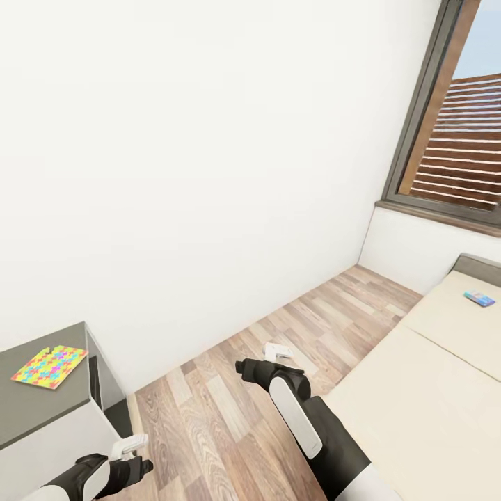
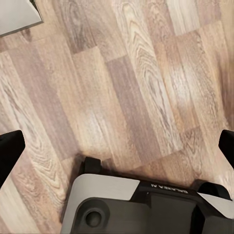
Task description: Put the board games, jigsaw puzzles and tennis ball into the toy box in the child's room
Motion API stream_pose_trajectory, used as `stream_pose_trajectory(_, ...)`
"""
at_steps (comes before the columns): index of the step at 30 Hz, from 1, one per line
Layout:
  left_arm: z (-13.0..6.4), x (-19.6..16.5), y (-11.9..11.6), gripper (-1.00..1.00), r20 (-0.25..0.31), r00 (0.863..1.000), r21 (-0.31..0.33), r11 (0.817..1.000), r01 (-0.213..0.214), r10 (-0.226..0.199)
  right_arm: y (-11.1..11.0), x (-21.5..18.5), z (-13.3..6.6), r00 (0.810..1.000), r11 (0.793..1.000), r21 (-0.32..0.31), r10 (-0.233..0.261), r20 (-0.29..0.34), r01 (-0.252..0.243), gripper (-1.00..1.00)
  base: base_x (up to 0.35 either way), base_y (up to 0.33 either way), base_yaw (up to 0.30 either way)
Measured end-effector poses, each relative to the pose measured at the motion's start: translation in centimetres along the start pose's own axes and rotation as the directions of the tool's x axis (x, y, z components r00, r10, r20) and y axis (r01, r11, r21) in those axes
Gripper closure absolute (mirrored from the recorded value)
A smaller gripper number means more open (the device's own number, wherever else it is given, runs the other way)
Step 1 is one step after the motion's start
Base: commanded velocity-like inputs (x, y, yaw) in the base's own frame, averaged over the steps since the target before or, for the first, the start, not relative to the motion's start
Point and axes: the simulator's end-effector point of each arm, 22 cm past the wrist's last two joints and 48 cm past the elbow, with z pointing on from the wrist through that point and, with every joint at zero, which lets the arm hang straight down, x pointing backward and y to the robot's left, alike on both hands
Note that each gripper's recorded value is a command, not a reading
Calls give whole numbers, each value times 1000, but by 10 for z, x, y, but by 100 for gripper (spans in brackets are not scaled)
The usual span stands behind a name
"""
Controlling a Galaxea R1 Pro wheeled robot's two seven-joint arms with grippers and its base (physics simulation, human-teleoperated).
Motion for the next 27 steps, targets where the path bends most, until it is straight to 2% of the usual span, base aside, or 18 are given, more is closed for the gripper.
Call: stream_pose_trajectory(27, -13, -17, -6, -100, 43, 999, 14, 1000, -3, 2, 9, -22, -16, 998, 1000, -10, 2, 67, -2, -100, 0, 0, 0)
